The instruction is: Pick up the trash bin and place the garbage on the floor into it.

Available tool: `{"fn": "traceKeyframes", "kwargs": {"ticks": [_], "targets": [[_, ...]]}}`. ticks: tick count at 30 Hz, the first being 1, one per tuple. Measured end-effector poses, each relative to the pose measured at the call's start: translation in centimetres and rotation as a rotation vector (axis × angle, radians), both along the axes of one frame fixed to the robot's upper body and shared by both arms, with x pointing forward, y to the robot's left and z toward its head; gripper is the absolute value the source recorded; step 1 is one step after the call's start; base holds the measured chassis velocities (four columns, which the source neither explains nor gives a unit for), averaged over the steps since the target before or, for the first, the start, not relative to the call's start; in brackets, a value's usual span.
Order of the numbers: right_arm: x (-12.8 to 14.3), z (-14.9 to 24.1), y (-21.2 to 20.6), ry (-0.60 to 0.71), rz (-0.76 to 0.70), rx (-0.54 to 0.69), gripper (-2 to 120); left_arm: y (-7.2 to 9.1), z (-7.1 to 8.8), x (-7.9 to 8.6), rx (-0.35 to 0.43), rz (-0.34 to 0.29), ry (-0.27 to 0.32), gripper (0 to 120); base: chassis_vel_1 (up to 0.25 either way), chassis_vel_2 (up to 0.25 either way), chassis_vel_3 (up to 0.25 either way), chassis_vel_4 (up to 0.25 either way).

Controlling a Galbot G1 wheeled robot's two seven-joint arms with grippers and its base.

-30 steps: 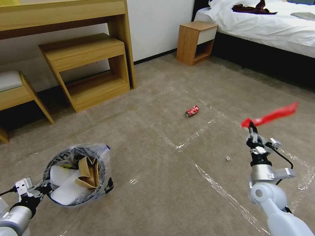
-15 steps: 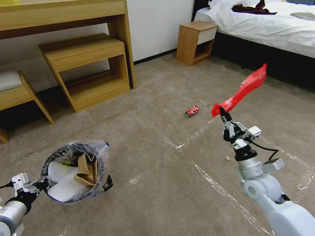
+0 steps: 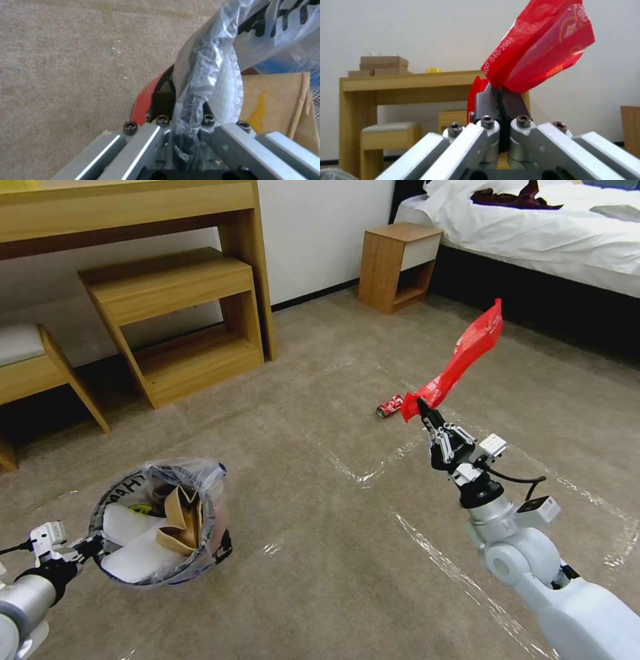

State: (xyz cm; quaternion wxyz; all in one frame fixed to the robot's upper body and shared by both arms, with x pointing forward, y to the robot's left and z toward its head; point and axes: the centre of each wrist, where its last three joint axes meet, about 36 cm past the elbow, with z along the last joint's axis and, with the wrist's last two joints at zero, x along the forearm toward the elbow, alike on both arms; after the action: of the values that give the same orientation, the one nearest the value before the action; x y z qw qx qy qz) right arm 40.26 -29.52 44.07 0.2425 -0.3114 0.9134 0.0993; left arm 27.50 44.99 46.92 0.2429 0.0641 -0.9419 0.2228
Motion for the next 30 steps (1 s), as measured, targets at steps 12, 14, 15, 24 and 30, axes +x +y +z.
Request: {"fn": "traceKeyframes", "kwargs": {"ticks": [12,14,15,24,30], "targets": [[0.1,3.2,2.8,-0.013,0.148,-0.042,0,-0.5,0.5,0.9,-0.013,-0.043,0.018,1,0.0,0.0,0.0,0.0],[-0.3,4.1,3.9,0.0,0.22,-0.061,0,-0.6,0.7,1.0,-0.014,-0.055,0.025,1,0.0,0.0,0.0,0.0],[-0.3,4.1,3.9,0.0,0.22,-0.061,0,-0.6,0.7,1.0,-0.014,-0.055,0.025,1,0.0,0.0,0.0,0.0],[-0.6,5.7,8.5,0.04,0.438,-0.139,0,-1.2,0.9,1.2,-0.022,-0.077,0.039,1,0.0,0.0,0.0,0.0],[-1.4,5.2,11.6,0.086,0.557,-0.16,0,-1.5,0.8,1.3,-0.021,-0.082,0.041,1,0.0,0.0,0.0,0.0]]}}
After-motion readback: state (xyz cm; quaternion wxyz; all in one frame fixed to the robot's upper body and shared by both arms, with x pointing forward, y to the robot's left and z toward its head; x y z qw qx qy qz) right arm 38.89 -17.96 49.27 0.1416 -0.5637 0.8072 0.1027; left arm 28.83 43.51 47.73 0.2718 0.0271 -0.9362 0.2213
